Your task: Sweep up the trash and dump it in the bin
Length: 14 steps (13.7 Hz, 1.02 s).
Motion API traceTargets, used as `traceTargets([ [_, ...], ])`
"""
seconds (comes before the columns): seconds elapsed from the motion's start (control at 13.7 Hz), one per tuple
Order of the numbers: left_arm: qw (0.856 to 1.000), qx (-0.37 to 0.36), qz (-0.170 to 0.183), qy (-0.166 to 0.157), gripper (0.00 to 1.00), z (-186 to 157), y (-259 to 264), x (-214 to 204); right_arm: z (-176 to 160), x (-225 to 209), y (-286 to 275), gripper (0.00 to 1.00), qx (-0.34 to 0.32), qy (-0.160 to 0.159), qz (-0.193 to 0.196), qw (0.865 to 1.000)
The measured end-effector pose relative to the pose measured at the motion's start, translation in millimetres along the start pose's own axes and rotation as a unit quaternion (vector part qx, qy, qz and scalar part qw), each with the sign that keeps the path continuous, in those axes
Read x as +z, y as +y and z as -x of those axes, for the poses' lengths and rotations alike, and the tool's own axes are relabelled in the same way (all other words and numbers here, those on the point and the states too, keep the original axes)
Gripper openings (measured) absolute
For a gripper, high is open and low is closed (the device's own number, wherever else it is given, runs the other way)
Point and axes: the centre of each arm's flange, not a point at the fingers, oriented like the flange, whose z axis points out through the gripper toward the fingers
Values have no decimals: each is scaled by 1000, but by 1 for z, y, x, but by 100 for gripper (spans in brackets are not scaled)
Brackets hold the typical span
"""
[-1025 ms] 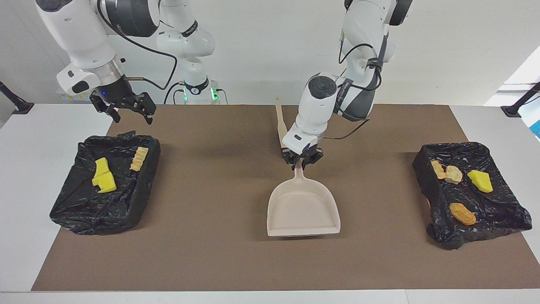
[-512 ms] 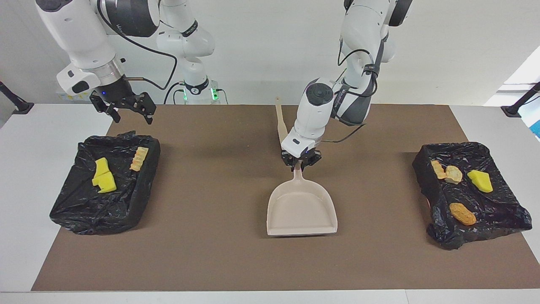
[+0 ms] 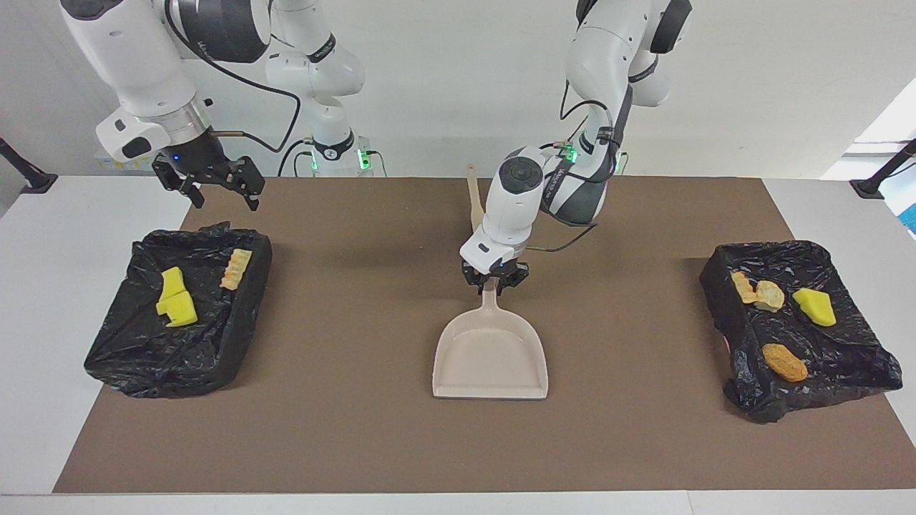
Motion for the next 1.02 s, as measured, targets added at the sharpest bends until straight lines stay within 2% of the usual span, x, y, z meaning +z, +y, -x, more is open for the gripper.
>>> traceTargets([
  [0.07,1000,-1,1,3,71,-2,-1,-3,0,0,0,100,0,0,0,1000],
  [0.15,1000,-4,3,7,87,-5,-3,-8,0,0,0,100,0,0,0,1000],
  [0.22,1000,-6,5,14,98,-8,-5,-17,0,0,0,100,0,0,0,1000],
  [0.51,999,-29,1,26,100,-16,-36,-77,0,0,0,100,0,0,0,1000],
  [0.81,999,-42,-11,26,100,-27,-100,-133,0,0,0,100,0,0,0,1000],
  [1.02,999,-27,-20,25,100,-21,-149,-187,0,0,0,100,0,0,0,1000],
])
